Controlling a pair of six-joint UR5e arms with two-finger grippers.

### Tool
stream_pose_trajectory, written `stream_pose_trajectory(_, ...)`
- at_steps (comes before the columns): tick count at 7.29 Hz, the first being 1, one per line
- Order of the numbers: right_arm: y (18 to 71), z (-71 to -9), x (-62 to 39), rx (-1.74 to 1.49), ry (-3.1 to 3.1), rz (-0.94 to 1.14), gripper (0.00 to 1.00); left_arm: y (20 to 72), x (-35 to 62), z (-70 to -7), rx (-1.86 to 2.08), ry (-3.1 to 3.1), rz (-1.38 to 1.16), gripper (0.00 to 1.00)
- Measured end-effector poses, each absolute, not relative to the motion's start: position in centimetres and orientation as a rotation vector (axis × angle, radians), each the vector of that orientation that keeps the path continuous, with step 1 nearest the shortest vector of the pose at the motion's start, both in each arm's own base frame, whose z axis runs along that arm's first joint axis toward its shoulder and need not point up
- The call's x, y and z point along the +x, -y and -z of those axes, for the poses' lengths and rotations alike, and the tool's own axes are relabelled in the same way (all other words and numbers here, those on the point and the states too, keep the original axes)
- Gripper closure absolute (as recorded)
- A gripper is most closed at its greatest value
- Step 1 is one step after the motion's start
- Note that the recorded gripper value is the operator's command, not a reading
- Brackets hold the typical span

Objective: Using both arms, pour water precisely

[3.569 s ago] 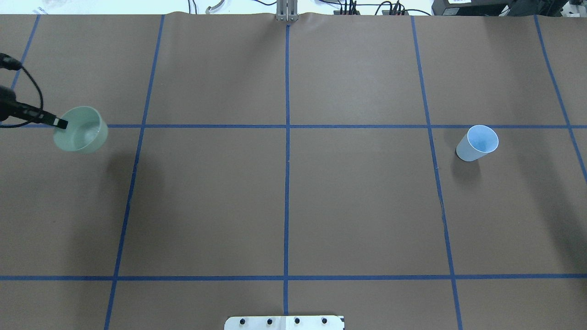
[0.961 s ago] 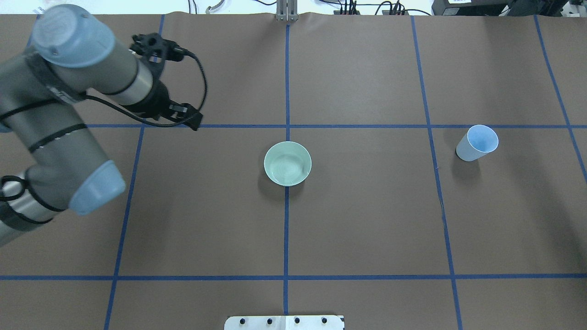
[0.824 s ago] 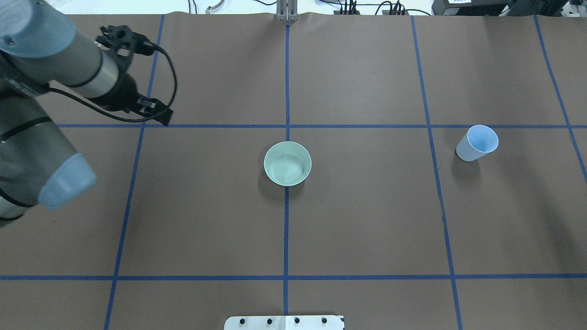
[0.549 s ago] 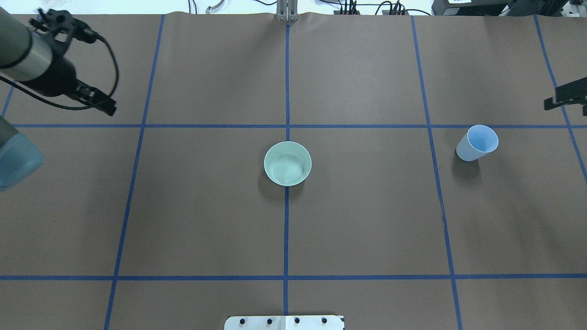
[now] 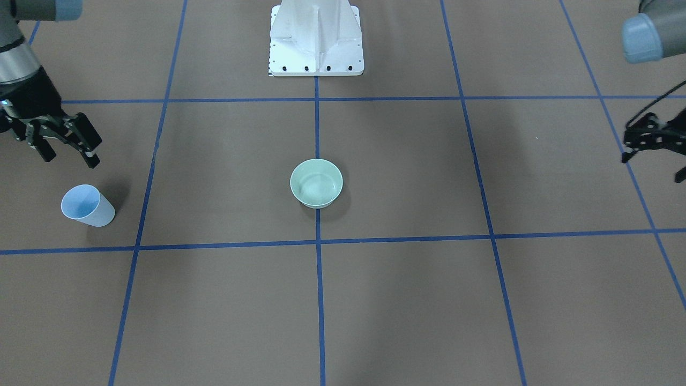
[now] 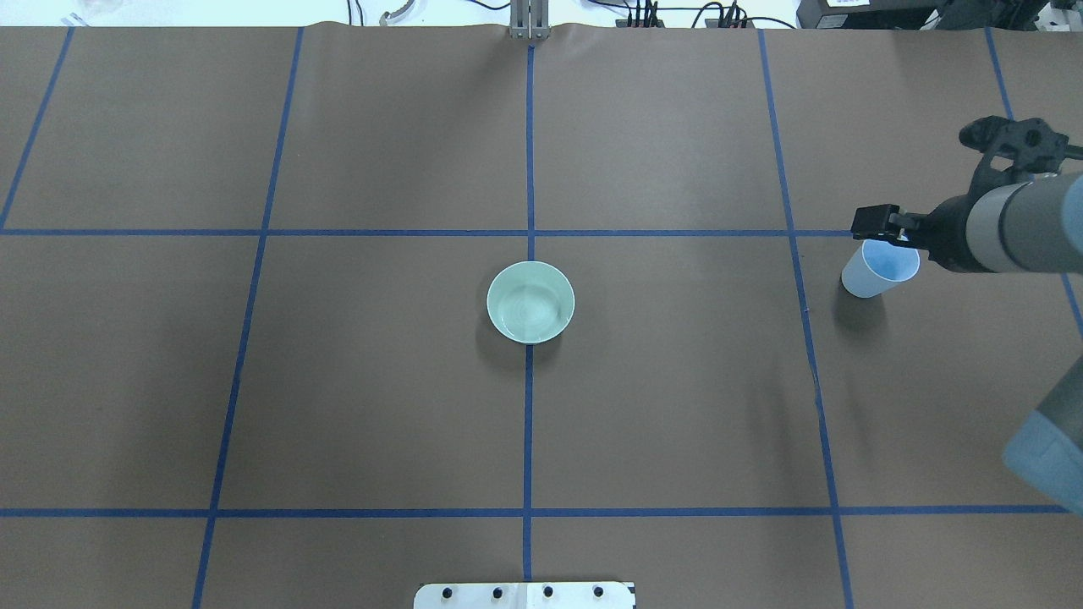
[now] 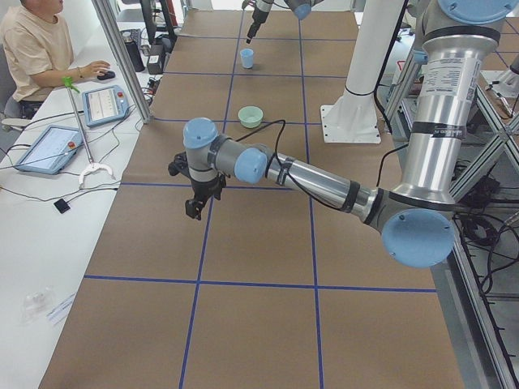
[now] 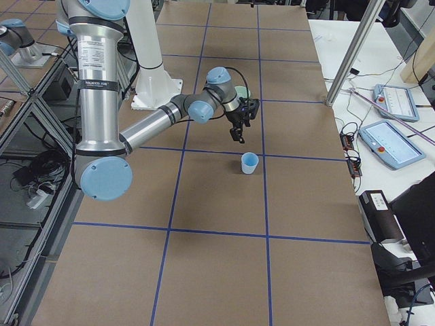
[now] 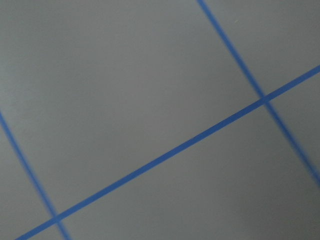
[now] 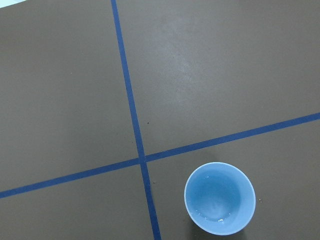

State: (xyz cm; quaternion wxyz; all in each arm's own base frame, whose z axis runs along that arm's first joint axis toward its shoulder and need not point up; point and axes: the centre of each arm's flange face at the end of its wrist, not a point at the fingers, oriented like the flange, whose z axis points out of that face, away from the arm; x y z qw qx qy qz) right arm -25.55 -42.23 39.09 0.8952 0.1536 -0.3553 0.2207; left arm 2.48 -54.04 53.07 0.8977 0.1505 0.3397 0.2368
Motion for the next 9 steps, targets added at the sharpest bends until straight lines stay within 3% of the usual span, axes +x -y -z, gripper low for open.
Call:
stream_pose_trajectory(3,38.7,-40.7,-31.4,0.482,0.561,-0.564,0.00,51.0,-2.7,-60.2,0.316,-0.682,-0.450,0.00)
stream_pose_trajectory(6,36.3,-44.3,-36.4,0.620,0.433,-0.675,0.02,50.5,-3.0,-60.8,0.312,-0.682,-0.442,0.00)
stream_pose_trajectory(9,37.1,-47.9,-39.2,0.693,0.365,-0.733,0.02,50.4,-3.0,-60.8,0.312,-0.683,-0.442,0.00)
